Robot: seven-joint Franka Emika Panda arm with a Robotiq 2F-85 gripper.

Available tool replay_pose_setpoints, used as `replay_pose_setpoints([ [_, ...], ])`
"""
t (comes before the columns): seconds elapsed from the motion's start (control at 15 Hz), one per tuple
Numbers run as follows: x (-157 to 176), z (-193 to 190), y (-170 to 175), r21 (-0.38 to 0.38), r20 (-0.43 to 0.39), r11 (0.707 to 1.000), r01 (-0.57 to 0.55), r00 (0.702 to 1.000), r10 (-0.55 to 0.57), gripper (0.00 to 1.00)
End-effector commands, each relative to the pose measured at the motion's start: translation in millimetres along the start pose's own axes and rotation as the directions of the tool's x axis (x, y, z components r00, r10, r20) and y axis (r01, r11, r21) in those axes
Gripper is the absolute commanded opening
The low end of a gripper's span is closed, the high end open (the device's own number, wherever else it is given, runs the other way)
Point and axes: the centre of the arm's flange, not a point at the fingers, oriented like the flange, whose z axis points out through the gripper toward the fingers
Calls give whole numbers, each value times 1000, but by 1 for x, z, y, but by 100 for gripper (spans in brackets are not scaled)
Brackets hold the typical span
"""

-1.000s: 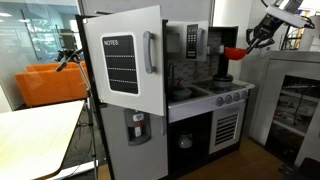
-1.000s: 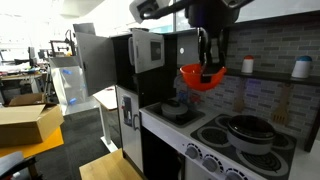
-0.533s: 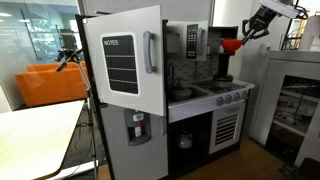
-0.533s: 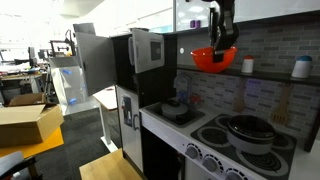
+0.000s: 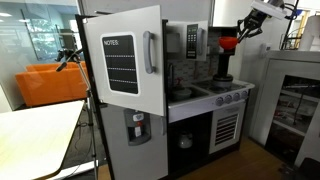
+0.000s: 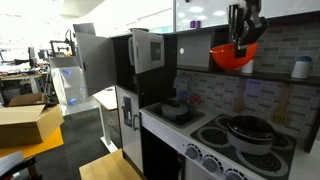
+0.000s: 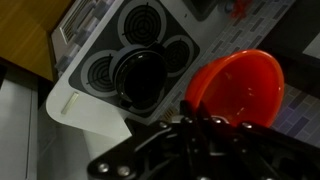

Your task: Pick up the red bowl and put it on the shelf

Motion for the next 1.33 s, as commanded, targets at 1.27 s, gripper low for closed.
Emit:
replay_pose_setpoints([
  [1.27,40,30,-13,-22,-32,999,26,999,-26,7],
])
